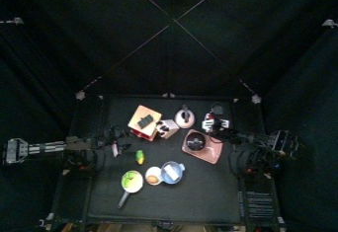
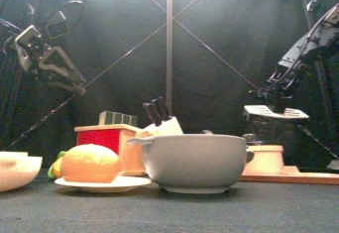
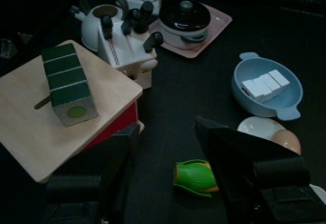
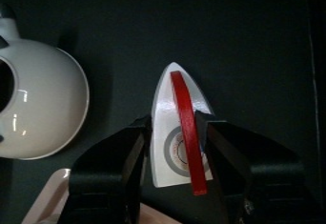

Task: Grab bowl

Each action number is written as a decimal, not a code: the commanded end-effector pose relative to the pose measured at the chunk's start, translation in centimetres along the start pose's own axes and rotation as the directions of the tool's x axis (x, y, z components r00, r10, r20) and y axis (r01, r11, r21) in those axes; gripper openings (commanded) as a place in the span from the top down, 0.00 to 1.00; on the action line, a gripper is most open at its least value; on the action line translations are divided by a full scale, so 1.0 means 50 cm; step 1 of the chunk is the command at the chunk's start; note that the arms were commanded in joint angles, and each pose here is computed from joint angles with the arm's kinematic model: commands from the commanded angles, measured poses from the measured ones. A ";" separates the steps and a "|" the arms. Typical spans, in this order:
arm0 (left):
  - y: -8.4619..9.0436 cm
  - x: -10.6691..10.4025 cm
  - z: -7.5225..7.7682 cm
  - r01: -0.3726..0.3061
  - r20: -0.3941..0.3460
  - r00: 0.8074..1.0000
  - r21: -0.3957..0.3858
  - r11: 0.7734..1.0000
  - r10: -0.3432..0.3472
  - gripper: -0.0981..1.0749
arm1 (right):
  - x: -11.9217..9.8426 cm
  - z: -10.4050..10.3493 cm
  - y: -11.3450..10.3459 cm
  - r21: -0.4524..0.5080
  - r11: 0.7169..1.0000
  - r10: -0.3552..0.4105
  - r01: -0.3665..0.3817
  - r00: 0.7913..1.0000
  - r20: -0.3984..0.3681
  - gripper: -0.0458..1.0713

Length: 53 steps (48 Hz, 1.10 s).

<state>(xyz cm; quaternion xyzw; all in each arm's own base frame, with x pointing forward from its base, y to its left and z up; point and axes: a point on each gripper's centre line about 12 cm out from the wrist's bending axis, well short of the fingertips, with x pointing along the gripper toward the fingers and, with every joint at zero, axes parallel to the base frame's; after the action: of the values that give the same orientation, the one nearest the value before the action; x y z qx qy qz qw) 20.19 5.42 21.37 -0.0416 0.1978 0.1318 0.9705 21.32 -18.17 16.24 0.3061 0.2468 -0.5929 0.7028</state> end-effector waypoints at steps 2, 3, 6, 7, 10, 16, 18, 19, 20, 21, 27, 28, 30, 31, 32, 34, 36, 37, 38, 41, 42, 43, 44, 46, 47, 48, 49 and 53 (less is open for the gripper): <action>0.000 0.000 0.012 0.000 0.016 1.000 -0.003 1.000 0.000 0.18 | -0.060 0.026 0.030 0.016 0.995 0.097 -0.099 0.993 0.059 0.25; 0.000 0.001 0.012 0.000 0.015 1.000 -0.003 1.000 0.000 0.18 | -0.070 0.027 0.035 0.014 0.993 0.116 -0.117 0.991 0.065 0.25; 0.000 0.001 0.012 0.001 0.015 1.000 -0.002 1.000 -0.001 0.18 | -0.101 0.024 0.051 -0.005 0.984 0.180 -0.180 0.981 0.078 0.25; 0.000 0.000 0.012 0.000 0.016 1.000 -0.003 1.000 0.000 0.18 | -0.109 0.021 0.056 -0.016 0.980 0.198 -0.198 0.977 0.078 0.25; 0.000 0.000 0.012 0.001 0.016 1.000 -0.002 1.000 -0.001 0.18 | -0.135 0.015 0.069 -0.038 0.968 0.250 -0.248 0.965 0.084 0.25; 0.000 0.000 0.012 0.000 0.016 1.000 -0.001 1.000 0.000 0.18 | -0.181 -0.012 0.105 -0.118 0.925 0.369 -0.360 0.927 0.067 0.25; 0.000 0.000 0.012 0.000 0.016 1.000 -0.003 1.000 0.000 0.18 | -0.198 -0.030 0.124 -0.165 0.895 0.427 -0.414 0.903 0.048 0.25; 0.000 0.001 0.012 0.000 0.015 1.000 -0.003 1.000 0.000 0.18 | -0.206 -0.037 0.132 -0.185 0.880 0.451 -0.437 0.892 0.040 0.25; 0.000 0.000 0.012 0.000 0.016 1.000 -0.003 1.000 0.000 0.18 | -0.213 -0.044 0.140 -0.203 0.863 0.477 -0.462 0.878 0.029 0.25; 0.001 0.001 0.011 -0.001 0.014 1.000 -0.003 1.000 0.001 0.18 | -0.220 -0.053 0.147 -0.225 0.844 0.502 -0.486 0.865 0.017 0.25; 0.000 0.000 0.012 0.000 0.016 1.000 -0.003 1.000 0.000 0.18 | -0.254 -0.110 0.190 -0.332 0.721 0.621 -0.608 0.780 -0.079 0.26; 0.000 0.000 0.012 0.000 0.016 1.000 -0.003 1.000 0.000 0.18 | -0.257 -0.120 0.196 -0.343 0.704 0.632 -0.622 0.769 -0.097 0.26; 0.000 0.000 0.012 0.000 0.016 1.000 -0.003 1.000 0.000 0.18 | -0.261 -0.145 0.207 -0.369 0.670 0.646 -0.644 0.751 -0.139 0.26; 0.000 0.001 0.012 0.000 0.015 1.000 -0.003 1.000 0.000 0.18 | -0.262 -0.154 0.212 -0.375 0.658 0.649 -0.653 0.744 -0.155 0.26; 0.001 0.001 0.011 -0.001 0.014 1.000 -0.003 1.000 0.001 0.18 | -0.264 -0.164 0.217 -0.383 0.646 0.653 -0.660 0.738 -0.171 0.26; 0.000 0.000 0.012 0.000 0.016 1.000 -0.003 1.000 0.000 0.18 | -0.263 -0.183 0.226 -0.396 0.627 0.653 -0.670 0.730 -0.202 0.26; 0.000 0.001 0.012 0.000 0.015 1.000 -0.003 1.000 0.000 0.18 | -0.262 -0.201 0.236 -0.409 0.610 0.650 -0.679 0.724 -0.231 0.26; 0.000 0.001 0.012 0.000 0.015 1.000 -0.003 1.000 0.000 0.18 | -0.262 -0.210 0.241 -0.414 0.602 0.649 -0.683 0.720 -0.243 0.26; 0.000 0.000 0.012 0.001 0.016 1.000 -0.002 1.000 -0.001 0.18 | -0.261 -0.219 0.246 -0.421 0.594 0.647 -0.686 0.718 -0.256 0.26; 0.000 0.001 0.012 0.000 0.015 1.000 -0.003 1.000 0.000 0.18 | -0.261 -0.245 0.262 -0.438 0.570 0.642 -0.695 0.710 -0.291 0.26; 0.000 0.000 0.012 0.000 0.016 1.000 -0.003 1.000 0.000 0.18 | -0.261 -0.253 0.267 -0.443 0.563 0.640 -0.697 0.707 -0.300 0.26; 0.000 0.000 0.012 0.000 0.016 1.000 -0.003 1.000 0.000 0.18 | -0.262 -0.262 0.273 -0.449 0.554 0.639 -0.701 0.704 -0.312 0.26; 0.000 0.000 0.012 0.001 0.016 1.000 -0.002 1.000 -0.001 0.18 | -0.264 -0.268 0.280 -0.453 0.545 0.639 -0.705 0.699 -0.319 0.26; 0.001 0.000 0.011 0.000 0.015 1.000 -0.003 1.000 0.000 0.18 | -0.267 -0.282 0.290 -0.462 0.533 0.637 -0.709 0.695 -0.332 0.26; 0.000 0.001 0.012 0.000 0.015 1.000 -0.003 1.000 0.000 0.18 | -0.269 -0.292 0.298 -0.468 0.524 0.636 -0.712 0.692 -0.341 0.26; 0.001 0.000 0.011 0.000 0.015 1.000 -0.003 1.000 0.000 0.18 | -0.268 -0.297 0.302 -0.473 0.521 0.633 -0.711 0.693 -0.345 0.26; 0.001 0.001 0.010 0.000 0.013 1.000 -0.003 1.000 0.001 0.18 | -0.269 -0.302 0.306 -0.476 0.518 0.632 -0.711 0.693 -0.348 0.26; 0.001 0.000 0.011 0.000 0.015 1.000 -0.003 1.000 0.000 0.18 | -0.262 -0.316 0.320 -0.480 0.521 0.619 -0.706 0.699 -0.356 0.26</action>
<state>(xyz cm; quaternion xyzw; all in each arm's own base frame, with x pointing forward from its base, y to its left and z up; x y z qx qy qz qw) 20.19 5.42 21.37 -0.0423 0.1977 0.1319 0.9704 33.93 3.52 16.24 0.1831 0.3378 -0.1539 0.9103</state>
